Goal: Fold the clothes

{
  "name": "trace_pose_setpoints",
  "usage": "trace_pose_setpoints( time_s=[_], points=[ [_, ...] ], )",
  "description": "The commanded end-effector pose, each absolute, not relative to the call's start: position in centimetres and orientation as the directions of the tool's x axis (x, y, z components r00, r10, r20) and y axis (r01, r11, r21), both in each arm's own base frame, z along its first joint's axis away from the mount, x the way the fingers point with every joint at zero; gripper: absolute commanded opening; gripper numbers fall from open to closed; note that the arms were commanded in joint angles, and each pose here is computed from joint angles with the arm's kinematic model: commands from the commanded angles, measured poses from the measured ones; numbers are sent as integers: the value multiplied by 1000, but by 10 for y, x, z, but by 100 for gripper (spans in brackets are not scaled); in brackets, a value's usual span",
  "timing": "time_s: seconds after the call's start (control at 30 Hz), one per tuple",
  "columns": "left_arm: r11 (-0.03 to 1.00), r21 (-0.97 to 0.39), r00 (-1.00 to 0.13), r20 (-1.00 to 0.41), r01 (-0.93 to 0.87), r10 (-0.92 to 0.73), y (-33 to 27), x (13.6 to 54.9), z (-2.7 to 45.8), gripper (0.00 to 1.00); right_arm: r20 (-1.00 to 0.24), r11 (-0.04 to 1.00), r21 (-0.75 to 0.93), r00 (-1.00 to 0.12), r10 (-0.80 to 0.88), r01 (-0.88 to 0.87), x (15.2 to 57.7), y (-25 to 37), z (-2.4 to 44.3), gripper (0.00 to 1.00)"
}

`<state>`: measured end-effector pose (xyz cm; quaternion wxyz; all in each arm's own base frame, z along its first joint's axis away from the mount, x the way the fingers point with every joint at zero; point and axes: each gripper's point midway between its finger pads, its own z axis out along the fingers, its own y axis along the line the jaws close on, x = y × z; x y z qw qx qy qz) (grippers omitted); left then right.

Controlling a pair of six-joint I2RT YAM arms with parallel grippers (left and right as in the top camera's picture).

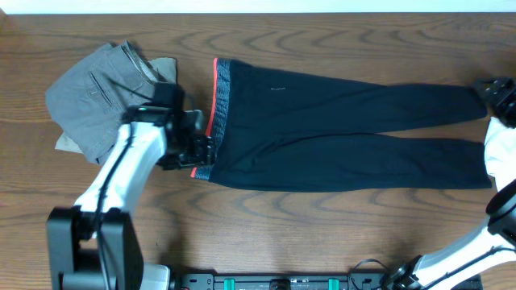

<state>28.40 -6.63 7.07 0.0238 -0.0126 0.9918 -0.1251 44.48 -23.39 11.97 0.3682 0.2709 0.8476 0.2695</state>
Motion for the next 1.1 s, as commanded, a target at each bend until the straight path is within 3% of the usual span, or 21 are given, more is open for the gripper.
trace_pose_setpoints(
  time_s=[0.0,0.23,0.43,0.67,0.87,1.07],
  points=[
    [972,-202,-992,-2,-122,-125,-50,276,70,75,-538,730,655,-556,633,196,444,-228,164,81],
    [963,-147,-974,59,-226,-219,-42,260,32,78,-419,662,693,-588,692,286,429,-215,153,75],
    [937,-103,-940,107,-335,-324,-37,250,3,76,-344,662,637,-624,702,395,413,-211,131,74],
    [902,-109,-908,89,-417,-409,-38,262,-15,45,-288,680,555,-656,697,479,402,-204,113,72],
    [890,-110,-896,87,-443,-436,-38,264,-15,6,-245,699,496,-689,682,516,396,-191,103,73],
    [881,-97,-885,109,-462,-452,-34,262,-8,6,-195,687,484,-698,689,542,386,-185,98,73]
  ],
)
